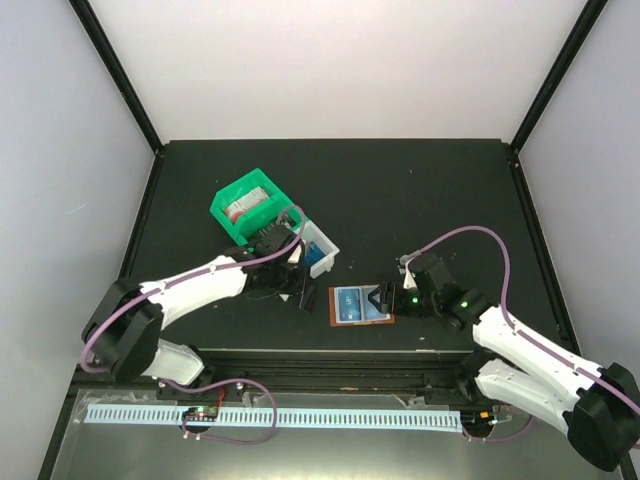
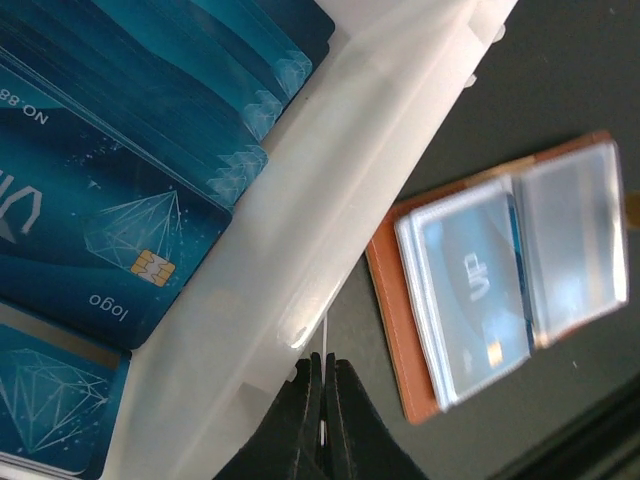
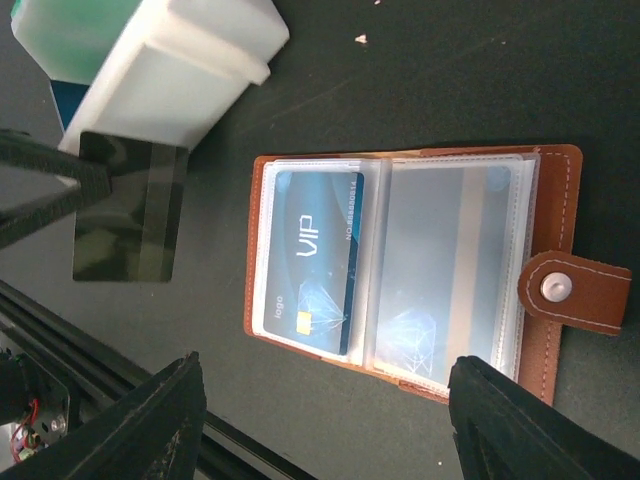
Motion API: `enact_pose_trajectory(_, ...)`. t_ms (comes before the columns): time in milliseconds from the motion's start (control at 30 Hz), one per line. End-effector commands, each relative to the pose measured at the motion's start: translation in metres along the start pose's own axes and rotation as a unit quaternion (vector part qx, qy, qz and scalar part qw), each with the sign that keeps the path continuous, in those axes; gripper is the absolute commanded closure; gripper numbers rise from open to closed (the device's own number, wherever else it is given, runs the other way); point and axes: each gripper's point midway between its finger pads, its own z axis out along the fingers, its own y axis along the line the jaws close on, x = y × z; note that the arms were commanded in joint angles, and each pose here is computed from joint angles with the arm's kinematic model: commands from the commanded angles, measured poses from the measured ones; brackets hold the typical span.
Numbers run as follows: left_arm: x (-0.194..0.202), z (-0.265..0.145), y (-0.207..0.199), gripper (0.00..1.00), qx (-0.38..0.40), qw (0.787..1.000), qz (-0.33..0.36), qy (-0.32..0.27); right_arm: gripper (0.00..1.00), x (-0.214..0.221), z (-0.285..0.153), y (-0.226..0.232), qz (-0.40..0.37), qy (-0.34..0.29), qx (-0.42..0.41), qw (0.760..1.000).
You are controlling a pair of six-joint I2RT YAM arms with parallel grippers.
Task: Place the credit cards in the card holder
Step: Adjust the storage box at the center of the board.
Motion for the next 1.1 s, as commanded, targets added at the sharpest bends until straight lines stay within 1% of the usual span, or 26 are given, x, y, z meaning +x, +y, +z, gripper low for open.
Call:
enact_pose_trajectory(0,-0.032,0.002,0.017,0.98,-0.066,0.997,0.003,-0.036,0.32,-0.008,0.004,-0.006,0.005,-0.020,0.014,1.000)
enact_pose_trajectory(100,-0.041,0.008,0.015,0.99,-0.065,0.997,0.010,-0.037,0.32,-0.011,0.005,-0.010,0.006,-0.028,0.025,0.999)
enact_pose_trajectory(200,-0.045,0.011,-0.007,0.99,-0.011,0.999,0.021,-0.034,0.32,-0.013,0.010,-0.015,0.004,-0.030,0.040,0.999)
enact_pose_trajectory(367,-0.039,0.006,-0.051,0.98,0.090,0.995,0.014,-0.043,0.46,-0.006,0.019,-0.045,-0.007,-0.002,0.121,0.993)
enact_pose_trajectory(433,-0.036,0.002,-0.065,0.98,0.118,0.991,0.009,-0.058,0.48,-0.002,0.019,-0.056,-0.011,0.007,0.146,0.989)
enact_pose_trajectory(533,-0.033,-0.001,-0.075,0.98,0.140,0.986,-0.011,-0.085,0.48,0.004,0.016,-0.065,-0.018,0.017,0.167,0.986)
enact_pose_trajectory(600,-0.031,0.002,-0.078,0.98,0.153,0.984,-0.025,-0.092,0.47,0.008,0.016,-0.067,-0.025,0.029,0.171,0.985)
enact_pose_trajectory(833,-0.022,0.018,-0.102,0.98,0.189,0.978,-0.043,-0.083,0.45,0.023,0.016,-0.076,-0.034,0.065,0.184,0.980)
enact_pose_trajectory(1067,-0.022,0.034,-0.103,0.98,0.169,0.978,-0.093,-0.082,0.44,0.031,0.021,-0.079,-0.044,0.090,0.184,0.978)
